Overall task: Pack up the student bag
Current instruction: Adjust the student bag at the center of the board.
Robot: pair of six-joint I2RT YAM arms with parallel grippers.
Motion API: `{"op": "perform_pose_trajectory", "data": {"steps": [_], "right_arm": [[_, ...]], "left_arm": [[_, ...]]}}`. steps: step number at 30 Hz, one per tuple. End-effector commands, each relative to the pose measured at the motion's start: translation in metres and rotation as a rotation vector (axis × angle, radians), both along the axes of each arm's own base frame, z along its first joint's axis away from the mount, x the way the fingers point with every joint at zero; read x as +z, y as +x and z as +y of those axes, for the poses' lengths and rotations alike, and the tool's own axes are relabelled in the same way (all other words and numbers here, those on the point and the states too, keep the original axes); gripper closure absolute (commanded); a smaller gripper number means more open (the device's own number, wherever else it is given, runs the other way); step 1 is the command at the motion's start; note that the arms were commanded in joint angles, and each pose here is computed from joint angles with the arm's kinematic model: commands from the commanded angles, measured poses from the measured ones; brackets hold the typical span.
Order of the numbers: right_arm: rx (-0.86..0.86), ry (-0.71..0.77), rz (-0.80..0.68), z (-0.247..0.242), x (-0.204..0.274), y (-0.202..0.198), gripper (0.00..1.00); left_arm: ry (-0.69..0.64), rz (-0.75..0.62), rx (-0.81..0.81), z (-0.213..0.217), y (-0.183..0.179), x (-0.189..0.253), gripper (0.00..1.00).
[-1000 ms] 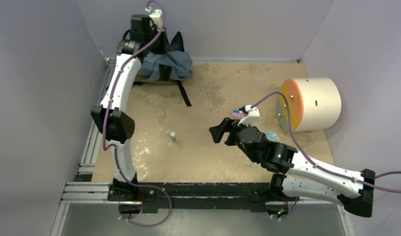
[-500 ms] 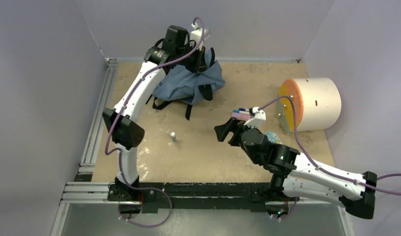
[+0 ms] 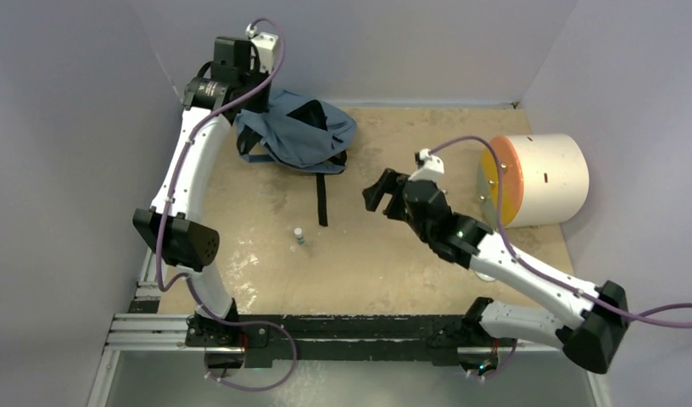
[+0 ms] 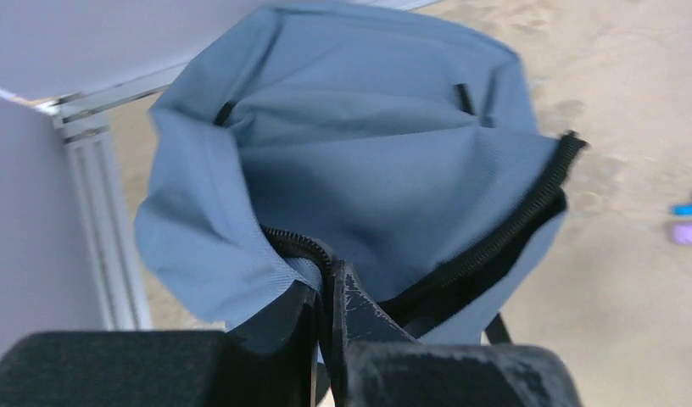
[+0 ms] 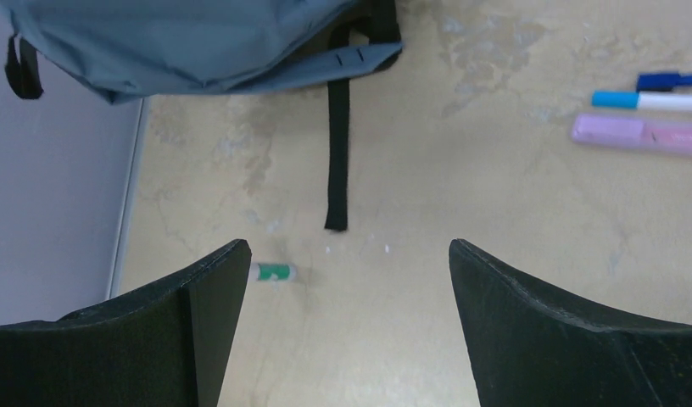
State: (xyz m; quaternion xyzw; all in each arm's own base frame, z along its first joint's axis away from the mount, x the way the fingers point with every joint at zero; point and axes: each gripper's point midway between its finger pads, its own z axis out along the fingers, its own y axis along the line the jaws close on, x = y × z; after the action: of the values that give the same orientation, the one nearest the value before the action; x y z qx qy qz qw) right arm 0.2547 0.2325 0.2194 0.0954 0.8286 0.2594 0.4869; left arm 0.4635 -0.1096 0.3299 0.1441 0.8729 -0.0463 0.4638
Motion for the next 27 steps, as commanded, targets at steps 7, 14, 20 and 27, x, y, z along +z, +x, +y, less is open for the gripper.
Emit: {"op": "perform_pose_trajectory", "data": {"steps": [7, 14, 20, 27], "right_arm": [[0.225, 0.1, -0.114, 0.078, 0.056, 0.122, 0.1], [0.175, 0.094, -0.075, 0.075, 0.02, 0.242, 0.1], [0.207, 0.012, -0.015, 0.076, -0.026, 0.319, 0.15], [0.319, 0.037, 0.063, 0.085, -0.084, 0.348, 0.15]], "left_arm": [[0.247, -0.215, 0.245, 0.06, 0.014, 0.043, 1.0], [0.312, -0.22, 0.297, 0.074, 0.014, 0.039, 1.0], [0.295, -0.203, 0.261, 0.068, 0.014, 0.032, 1.0], [0.295, -0.187, 0.228, 0.06, 0.013, 0.025, 1.0]]}}
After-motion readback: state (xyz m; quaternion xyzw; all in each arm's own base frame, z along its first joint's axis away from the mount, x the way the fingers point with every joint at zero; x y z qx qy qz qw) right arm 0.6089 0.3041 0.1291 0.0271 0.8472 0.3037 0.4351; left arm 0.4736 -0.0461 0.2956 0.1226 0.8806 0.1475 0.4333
